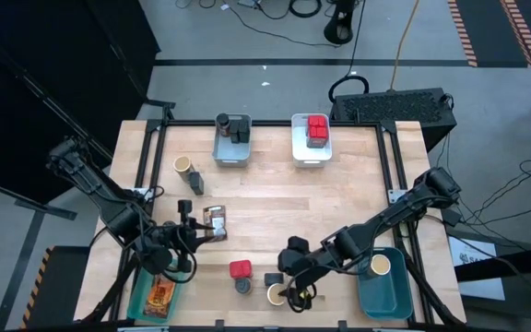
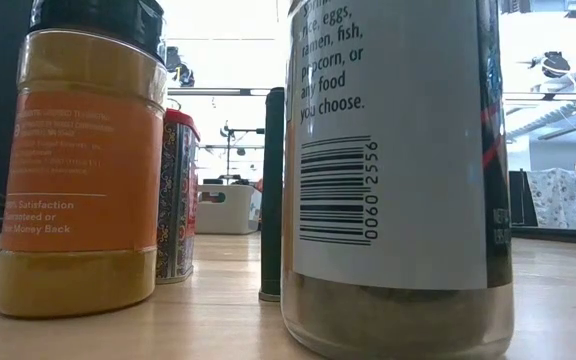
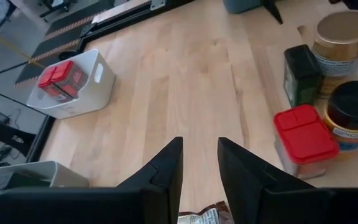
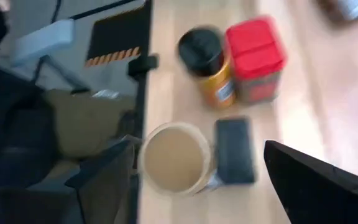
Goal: Sort spices by type
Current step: Put the gold spice bottle into the blue bin
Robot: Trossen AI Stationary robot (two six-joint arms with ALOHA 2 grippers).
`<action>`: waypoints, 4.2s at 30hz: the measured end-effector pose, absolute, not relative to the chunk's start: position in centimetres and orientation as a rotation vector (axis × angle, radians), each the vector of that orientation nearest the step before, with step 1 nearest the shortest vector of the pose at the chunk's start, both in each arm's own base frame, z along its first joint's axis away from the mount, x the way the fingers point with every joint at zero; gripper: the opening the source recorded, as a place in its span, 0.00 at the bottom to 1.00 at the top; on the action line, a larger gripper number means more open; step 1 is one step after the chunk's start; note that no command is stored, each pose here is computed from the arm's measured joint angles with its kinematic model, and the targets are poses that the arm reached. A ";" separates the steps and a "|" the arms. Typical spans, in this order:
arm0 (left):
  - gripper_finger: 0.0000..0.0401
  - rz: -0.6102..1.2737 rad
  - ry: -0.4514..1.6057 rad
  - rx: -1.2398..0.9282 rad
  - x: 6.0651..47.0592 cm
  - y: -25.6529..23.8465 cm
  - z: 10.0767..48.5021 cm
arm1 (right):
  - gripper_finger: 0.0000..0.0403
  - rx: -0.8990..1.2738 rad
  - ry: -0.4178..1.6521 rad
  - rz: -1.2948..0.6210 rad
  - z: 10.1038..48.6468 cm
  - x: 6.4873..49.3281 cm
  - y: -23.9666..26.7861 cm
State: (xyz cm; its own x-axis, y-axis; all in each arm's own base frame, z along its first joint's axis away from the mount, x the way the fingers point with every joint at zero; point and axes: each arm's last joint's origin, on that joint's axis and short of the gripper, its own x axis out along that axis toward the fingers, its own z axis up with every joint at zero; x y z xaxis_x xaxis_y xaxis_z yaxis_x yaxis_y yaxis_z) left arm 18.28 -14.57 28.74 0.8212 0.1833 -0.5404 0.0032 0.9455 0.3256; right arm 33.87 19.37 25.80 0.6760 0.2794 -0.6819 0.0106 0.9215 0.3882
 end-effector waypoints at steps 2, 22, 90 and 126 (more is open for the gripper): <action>0.26 0.120 0.591 0.332 18.3 -14.5 28.8 | 0.86 0.315 0.759 0.124 26.0 34.1 19.2; 0.26 -0.093 0.684 0.119 18.2 -15.3 29.2 | 0.84 0.051 0.633 0.024 30.2 29.7 25.2; 0.00 -0.027 1.089 0.263 17.4 -18.0 25.5 | 0.84 0.162 0.639 0.002 29.4 32.7 25.4; 0.00 0.122 0.802 0.318 16.5 -17.1 28.0 | 0.84 0.166 1.042 -0.043 26.3 36.6 27.6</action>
